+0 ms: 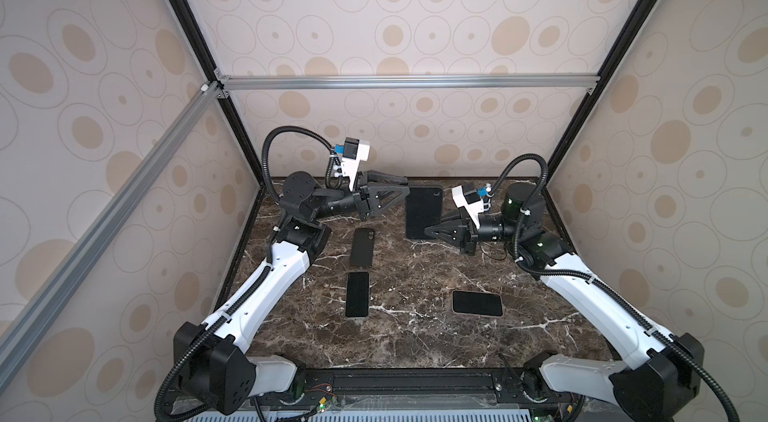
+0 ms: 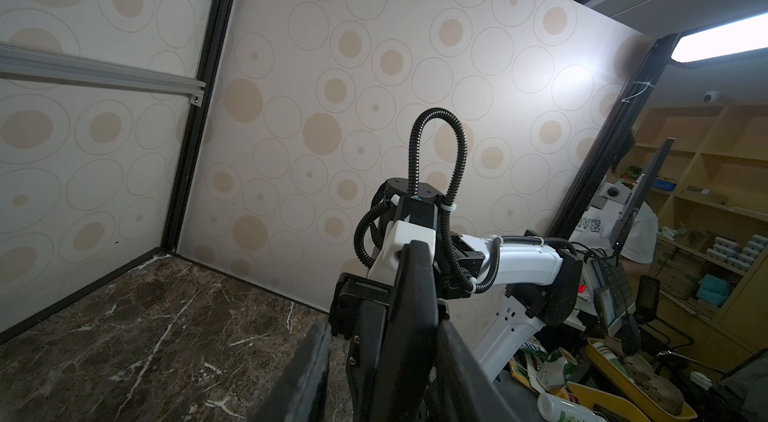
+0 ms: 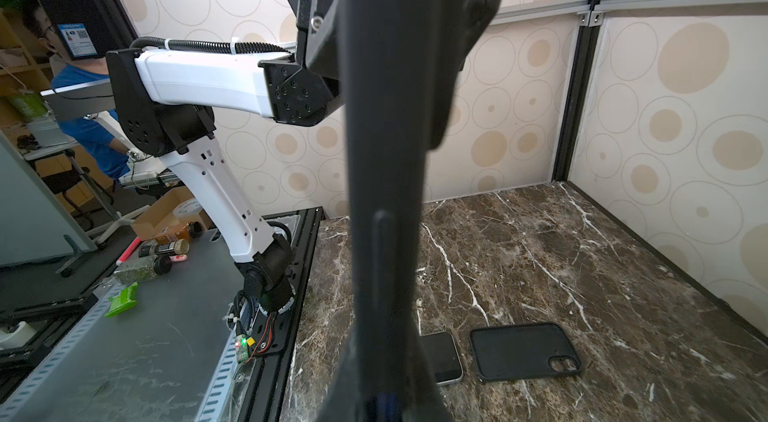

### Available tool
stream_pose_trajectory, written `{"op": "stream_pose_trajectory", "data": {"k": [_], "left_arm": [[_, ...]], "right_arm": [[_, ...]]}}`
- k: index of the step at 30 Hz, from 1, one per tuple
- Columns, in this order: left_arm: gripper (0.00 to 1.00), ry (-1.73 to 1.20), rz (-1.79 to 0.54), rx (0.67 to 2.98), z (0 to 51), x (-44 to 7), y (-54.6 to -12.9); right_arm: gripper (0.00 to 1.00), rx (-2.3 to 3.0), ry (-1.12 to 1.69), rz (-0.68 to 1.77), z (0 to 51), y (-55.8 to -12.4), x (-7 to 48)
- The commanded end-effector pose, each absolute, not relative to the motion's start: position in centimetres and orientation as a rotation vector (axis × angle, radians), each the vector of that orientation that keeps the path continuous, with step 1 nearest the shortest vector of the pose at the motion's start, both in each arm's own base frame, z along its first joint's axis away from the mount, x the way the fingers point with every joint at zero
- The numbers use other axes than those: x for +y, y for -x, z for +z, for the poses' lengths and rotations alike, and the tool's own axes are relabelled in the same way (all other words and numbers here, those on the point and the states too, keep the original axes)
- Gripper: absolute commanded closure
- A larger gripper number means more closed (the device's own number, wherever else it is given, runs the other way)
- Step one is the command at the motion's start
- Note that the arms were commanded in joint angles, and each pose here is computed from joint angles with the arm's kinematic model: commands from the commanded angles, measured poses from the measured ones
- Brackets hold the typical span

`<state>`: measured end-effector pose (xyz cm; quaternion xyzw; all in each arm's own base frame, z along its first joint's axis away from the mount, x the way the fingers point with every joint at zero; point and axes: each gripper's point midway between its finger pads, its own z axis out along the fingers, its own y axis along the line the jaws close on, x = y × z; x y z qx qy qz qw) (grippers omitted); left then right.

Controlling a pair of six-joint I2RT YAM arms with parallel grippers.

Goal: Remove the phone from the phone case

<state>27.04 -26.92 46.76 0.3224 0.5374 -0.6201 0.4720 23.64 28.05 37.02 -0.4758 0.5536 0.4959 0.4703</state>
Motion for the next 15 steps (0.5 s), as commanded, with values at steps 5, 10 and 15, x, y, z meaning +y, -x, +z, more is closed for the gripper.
{"op": "stream_pose_trajectory", "data": {"k": [5,10,15], "left_arm": [[0.61,-0.803,-1.512,1.257,48.9,-26.6,-26.7],[0.62,-0.778,-1.514,1.27,48.6,-26.5,-27.4],[0.64,-0.737,-1.516,1.258,48.8,-25.8,-28.0]], "right_arm": [[1.0,1.152,1.279,1.165,39.4,-21.9,27.8],[1.0,1.091,1.325,1.153,39.3,-20.9,27.7],[1.0,1.054,1.371,1.139,38.9,-19.8,27.6]]}}
